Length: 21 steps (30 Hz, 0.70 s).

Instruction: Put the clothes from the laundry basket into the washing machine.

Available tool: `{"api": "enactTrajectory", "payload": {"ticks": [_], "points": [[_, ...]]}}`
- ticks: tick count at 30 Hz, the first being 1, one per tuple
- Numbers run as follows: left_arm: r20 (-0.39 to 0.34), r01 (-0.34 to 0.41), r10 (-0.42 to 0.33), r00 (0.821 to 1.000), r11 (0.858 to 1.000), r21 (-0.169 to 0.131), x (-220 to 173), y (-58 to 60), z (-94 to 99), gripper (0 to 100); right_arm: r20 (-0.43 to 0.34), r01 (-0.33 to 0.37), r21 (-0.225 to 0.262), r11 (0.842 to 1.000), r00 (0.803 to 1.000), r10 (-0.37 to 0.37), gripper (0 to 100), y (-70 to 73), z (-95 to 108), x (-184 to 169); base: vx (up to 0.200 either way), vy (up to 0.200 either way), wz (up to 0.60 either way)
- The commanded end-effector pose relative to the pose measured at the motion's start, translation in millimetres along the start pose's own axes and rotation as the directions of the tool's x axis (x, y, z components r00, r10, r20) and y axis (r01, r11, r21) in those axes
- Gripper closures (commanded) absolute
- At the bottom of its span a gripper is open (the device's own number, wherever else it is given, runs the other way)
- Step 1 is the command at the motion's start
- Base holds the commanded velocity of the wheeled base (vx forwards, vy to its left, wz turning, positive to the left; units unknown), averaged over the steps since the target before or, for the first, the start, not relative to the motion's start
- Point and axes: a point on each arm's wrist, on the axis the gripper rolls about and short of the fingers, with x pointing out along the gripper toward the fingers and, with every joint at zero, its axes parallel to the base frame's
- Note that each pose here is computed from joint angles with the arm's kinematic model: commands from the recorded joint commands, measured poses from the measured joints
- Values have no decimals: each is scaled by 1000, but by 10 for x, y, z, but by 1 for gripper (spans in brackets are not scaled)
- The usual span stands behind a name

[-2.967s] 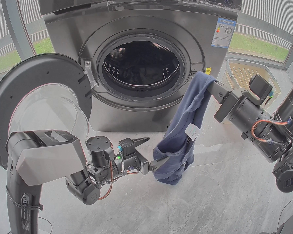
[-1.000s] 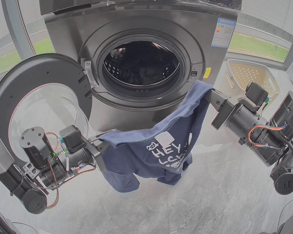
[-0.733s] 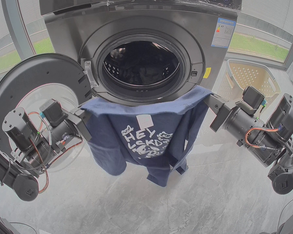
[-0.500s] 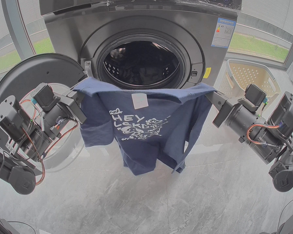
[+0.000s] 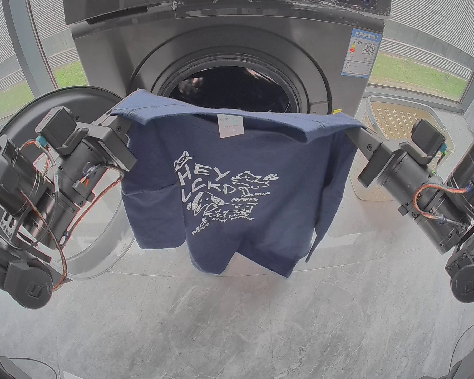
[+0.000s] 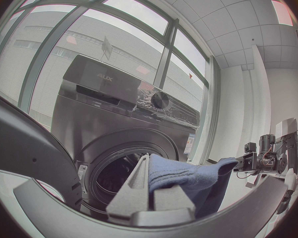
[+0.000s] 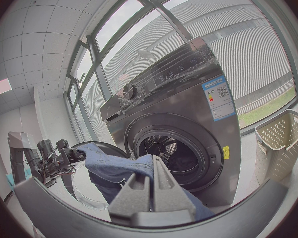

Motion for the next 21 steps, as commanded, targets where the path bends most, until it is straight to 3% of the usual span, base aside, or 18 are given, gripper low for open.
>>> {"api": "enactTrajectory", "payload": {"ticks": [1,16,21], "points": [[16,5,-5,1000,1000,0,0,-17,48,100,40,5,-3,1000,999,-5,100,0,112,8,0,0,0],[0,19,-19,1000,1000,-11,-23,-62,103,100,86,37,-5,999,996,-37,100,2,279,15,0,0,0],[-9,18,-18,1000,1000,-13,-23,-59,76,100,84,74,-18,997,994,-72,100,-97,281,16,0,0,0]]}}
